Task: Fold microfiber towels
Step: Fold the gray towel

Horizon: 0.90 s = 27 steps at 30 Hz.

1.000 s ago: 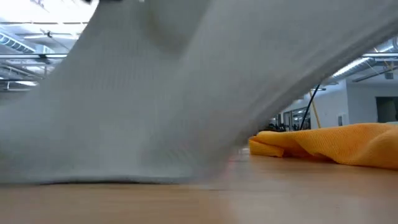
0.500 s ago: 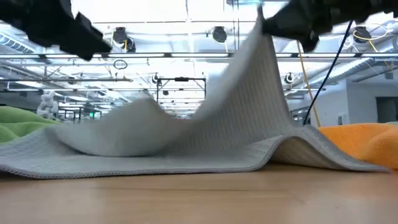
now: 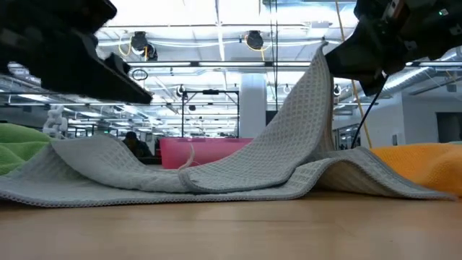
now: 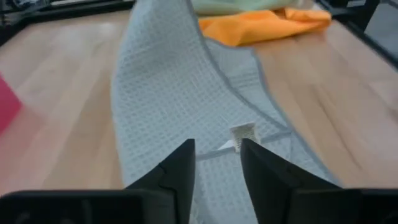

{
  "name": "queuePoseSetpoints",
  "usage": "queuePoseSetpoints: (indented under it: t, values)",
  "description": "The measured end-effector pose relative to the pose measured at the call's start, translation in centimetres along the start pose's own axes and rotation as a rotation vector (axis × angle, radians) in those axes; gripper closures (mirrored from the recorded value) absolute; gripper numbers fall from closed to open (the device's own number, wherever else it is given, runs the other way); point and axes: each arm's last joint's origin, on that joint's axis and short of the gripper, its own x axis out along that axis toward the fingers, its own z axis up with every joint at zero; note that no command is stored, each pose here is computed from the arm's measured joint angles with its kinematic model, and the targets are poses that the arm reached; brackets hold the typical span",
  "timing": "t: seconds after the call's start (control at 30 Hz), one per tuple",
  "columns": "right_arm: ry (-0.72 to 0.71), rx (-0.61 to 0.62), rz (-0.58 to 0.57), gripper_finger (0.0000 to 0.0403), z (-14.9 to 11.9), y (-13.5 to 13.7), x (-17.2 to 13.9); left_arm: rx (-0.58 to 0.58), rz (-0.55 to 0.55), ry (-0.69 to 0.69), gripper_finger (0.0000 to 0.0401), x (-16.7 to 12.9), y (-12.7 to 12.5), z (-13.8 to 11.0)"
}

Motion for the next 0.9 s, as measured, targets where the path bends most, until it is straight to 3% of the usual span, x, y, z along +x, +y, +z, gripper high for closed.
queuePoseSetpoints:
  t: [0.2,0.4,0.57,0.7,0.9]
  values:
    - [-0.002,-0.004,-0.004,0.0399,0.0,0.0,0.0,0.011,0.030,0.083,0.0245,2.9,0.2,-0.9]
    - [-0.002,-0.012,-0.004,0.0399,0.0,0.0,0.0,0.040,-0.002,0.203,0.0244,6.0,0.9,-0.1]
    - [-0.002,-0.011,-0.004,0.0399,0.0,0.0,0.0,0.061,-0.052,0.318,0.0244,7.0,2.3,-0.3]
    - [-0.002,-0.014,-0.004,0.0399,0.0,0.0,0.0,0.035,-0.050,0.346,0.0244,7.4,3.8,-0.4]
    - [-0.002,-0.015,-0.004,0.0399,0.0,0.0,0.0,0.006,-0.159,0.347,0.0245,7.8,5.1,-0.3]
